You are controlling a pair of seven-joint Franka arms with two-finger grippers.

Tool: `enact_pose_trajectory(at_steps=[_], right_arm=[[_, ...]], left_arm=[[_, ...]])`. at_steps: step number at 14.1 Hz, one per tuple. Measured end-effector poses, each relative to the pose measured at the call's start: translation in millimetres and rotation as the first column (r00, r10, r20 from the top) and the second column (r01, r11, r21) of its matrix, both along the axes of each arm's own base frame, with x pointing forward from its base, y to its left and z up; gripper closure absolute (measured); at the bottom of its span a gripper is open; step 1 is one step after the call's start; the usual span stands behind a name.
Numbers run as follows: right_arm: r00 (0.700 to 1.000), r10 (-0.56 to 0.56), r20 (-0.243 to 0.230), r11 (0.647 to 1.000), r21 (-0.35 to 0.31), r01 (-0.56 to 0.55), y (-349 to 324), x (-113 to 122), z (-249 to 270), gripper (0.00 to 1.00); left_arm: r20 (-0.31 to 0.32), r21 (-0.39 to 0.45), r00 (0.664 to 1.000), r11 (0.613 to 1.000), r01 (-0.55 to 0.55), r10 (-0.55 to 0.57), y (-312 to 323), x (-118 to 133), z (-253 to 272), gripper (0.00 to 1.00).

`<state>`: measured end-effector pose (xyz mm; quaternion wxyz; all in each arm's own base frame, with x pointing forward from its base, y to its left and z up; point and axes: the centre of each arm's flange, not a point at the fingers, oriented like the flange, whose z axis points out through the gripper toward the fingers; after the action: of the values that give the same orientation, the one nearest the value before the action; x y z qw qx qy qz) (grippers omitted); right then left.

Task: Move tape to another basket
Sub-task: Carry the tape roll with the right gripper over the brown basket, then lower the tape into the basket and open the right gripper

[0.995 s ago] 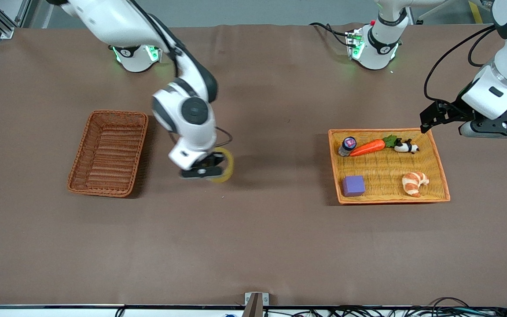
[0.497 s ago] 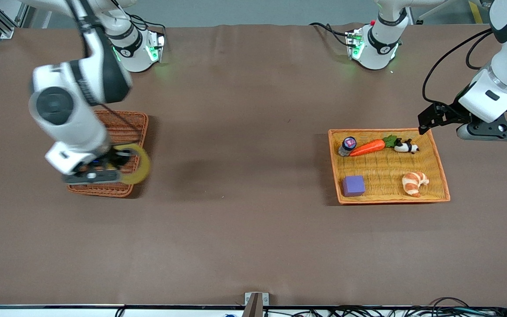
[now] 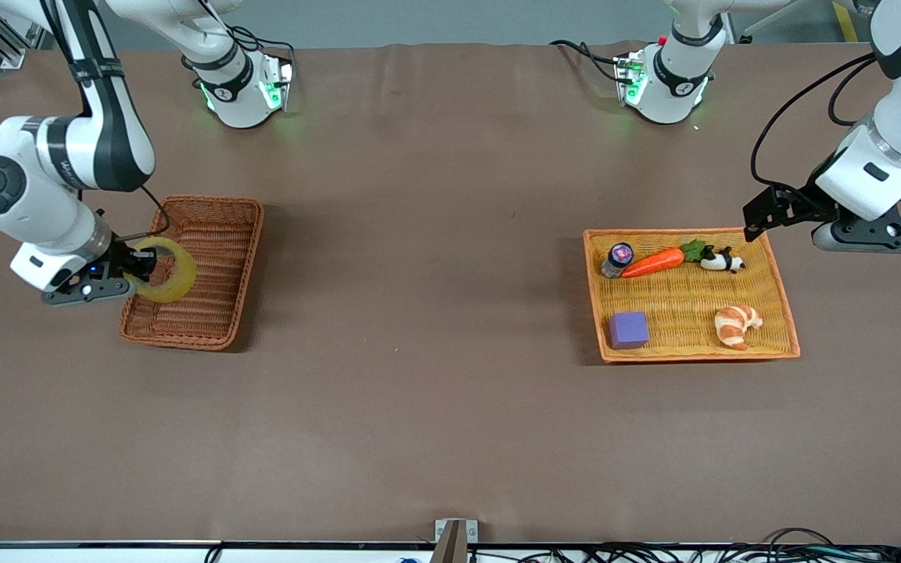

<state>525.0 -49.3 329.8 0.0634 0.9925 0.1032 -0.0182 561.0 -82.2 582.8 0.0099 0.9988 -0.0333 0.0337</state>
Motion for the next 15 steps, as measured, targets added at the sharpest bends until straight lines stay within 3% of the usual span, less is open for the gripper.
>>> enact_pose_trajectory(at_steps=[8, 12, 15], right_arm=[[1.000, 0.020, 0.005, 1.000, 0.013, -0.020, -4, -42, -87, 0.78], [0.999, 0.029, -0.021, 1.000, 0.011, -0.028, -1, -51, -115, 0.75], [0.999, 0.032, -0.014, 0.999, 0.010, -0.032, 0, -48, -113, 0.48]], left_arm=[[0.001, -0.001, 1.000, 1.000, 0.000, 0.000, 0, 2, 0, 0.00], [0.002, -0.001, 1.000, 1.000, 0.000, 0.000, 0, 2, 1, 0.00], [0.002, -0.001, 1.000, 1.000, -0.001, 0.001, 1, 2, 1, 0.00]])
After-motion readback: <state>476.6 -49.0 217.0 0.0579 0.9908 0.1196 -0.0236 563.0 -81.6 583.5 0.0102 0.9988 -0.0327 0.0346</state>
